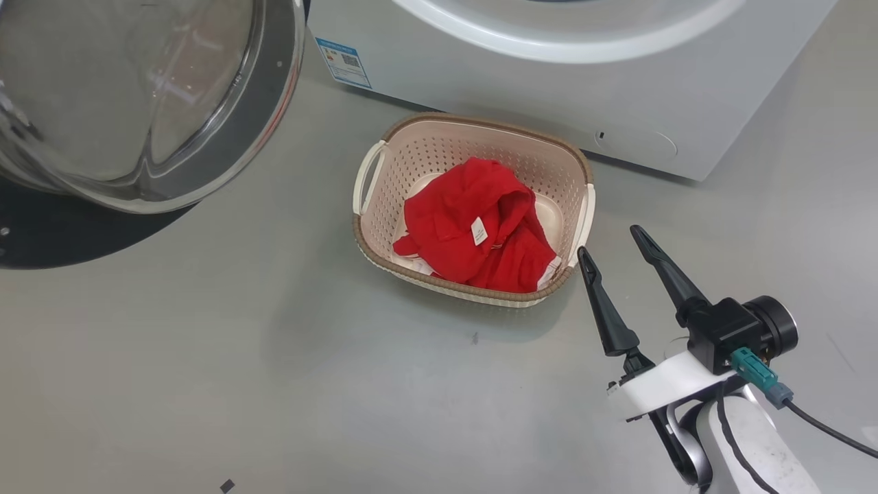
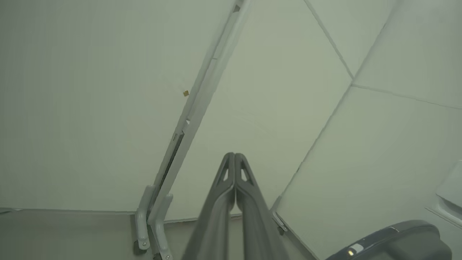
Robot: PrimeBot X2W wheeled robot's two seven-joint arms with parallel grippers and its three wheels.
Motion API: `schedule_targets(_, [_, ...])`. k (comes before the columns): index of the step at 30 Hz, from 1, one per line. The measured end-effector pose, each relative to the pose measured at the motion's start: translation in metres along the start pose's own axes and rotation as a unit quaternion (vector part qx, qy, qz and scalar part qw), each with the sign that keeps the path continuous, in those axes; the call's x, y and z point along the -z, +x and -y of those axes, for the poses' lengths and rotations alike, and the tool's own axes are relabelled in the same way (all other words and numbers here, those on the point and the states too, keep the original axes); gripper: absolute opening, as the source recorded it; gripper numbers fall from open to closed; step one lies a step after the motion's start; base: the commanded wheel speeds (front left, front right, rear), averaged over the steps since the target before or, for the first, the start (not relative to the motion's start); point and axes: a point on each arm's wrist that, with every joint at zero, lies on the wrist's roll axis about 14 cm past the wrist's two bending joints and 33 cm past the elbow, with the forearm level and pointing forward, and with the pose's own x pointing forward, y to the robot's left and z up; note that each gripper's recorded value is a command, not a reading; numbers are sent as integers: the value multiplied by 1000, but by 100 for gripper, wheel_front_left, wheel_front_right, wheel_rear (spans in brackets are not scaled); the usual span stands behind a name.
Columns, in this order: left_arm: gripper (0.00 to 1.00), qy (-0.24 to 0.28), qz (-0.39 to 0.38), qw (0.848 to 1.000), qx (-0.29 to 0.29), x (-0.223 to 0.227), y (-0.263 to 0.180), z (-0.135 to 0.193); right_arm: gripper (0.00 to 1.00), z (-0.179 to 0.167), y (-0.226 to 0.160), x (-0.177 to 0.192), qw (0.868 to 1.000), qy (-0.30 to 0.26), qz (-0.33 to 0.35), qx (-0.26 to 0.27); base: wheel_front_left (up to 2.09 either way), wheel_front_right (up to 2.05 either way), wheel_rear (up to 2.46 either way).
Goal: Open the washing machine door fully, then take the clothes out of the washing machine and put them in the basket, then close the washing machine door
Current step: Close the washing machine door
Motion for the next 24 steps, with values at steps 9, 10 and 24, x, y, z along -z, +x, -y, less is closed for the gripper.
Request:
schedule_targets(9, [0,-204,-113,959,-160,72,8,-47,100,16,-8,3,1000,-2,-5,25,0,0,0])
schedule_targets(10, [0,-222,-116,954,-165,75,10,-46,100,17,-9,2,1000,-3,-5,27,0,0,0])
schedule_targets(24, [0,-342,-202,900,-182,126,20,-24,100,26,-13,-2,999,-8,0,42,0,0,0])
